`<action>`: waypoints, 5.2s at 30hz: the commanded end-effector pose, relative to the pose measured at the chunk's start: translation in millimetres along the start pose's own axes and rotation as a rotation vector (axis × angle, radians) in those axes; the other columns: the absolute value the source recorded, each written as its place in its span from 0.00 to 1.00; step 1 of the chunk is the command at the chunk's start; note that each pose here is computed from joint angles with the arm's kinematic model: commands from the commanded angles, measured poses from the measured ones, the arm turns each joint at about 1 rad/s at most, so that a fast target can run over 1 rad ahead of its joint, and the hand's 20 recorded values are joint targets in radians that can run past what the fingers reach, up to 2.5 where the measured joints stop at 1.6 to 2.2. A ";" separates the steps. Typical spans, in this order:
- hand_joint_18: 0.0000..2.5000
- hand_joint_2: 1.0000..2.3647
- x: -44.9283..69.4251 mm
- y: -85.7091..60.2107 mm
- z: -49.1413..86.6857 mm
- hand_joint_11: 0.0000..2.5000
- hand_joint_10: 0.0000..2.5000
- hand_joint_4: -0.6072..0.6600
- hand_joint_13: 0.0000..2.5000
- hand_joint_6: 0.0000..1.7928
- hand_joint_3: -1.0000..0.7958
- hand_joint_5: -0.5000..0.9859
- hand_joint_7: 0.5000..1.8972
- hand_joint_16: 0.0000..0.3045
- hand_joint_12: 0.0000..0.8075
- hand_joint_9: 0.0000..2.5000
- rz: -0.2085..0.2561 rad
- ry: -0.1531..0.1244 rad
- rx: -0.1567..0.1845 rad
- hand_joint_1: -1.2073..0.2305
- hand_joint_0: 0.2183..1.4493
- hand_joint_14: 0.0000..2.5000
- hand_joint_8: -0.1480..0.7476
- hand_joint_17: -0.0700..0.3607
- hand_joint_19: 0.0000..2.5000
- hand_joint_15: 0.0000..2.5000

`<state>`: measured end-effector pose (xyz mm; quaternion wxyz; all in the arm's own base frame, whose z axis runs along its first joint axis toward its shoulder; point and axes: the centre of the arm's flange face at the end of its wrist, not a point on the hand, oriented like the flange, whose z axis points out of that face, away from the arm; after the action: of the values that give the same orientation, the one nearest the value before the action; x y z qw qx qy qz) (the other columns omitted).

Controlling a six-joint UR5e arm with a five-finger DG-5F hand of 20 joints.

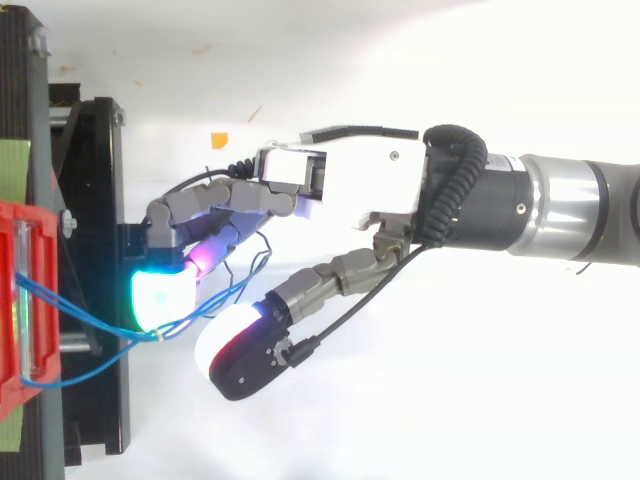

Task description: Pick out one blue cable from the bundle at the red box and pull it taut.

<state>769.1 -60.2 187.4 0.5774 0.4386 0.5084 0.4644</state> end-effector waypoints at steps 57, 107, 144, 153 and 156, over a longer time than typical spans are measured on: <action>0.24 0.00 -9.0 9.2 7.2 0.20 0.01 0.60 0.31 0.48 0.28 0.25 0.22 0.16 0.45 0.42 0.084 0.055 -0.057 0.43 0.23 0.01 0.51 0.41 0.22 0.16; 0.31 0.01 -14.6 14.2 10.6 0.22 0.01 0.56 0.38 0.51 0.40 0.27 0.31 0.17 0.48 0.51 0.310 0.064 -0.054 0.39 0.28 0.01 0.52 0.44 0.25 0.19; 0.33 0.00 -15.4 12.5 9.0 0.22 0.01 0.58 0.39 0.47 0.28 0.28 0.31 0.18 0.49 0.51 0.373 0.066 -0.037 0.42 0.19 0.01 0.53 0.45 0.24 0.20; 0.33 0.00 -15.3 12.3 8.9 0.22 0.01 0.57 0.40 0.47 0.28 0.28 0.30 0.18 0.48 0.51 0.372 0.068 -0.035 0.34 0.18 0.01 0.51 0.45 0.24 0.20; 0.32 0.00 -15.4 12.3 8.9 0.23 0.01 0.56 0.39 0.47 0.28 0.28 0.31 0.16 0.45 0.51 0.372 0.066 -0.035 0.32 0.24 0.01 0.49 0.42 0.25 0.20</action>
<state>776.0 -73.6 203.1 0.4719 0.4993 0.4292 0.5864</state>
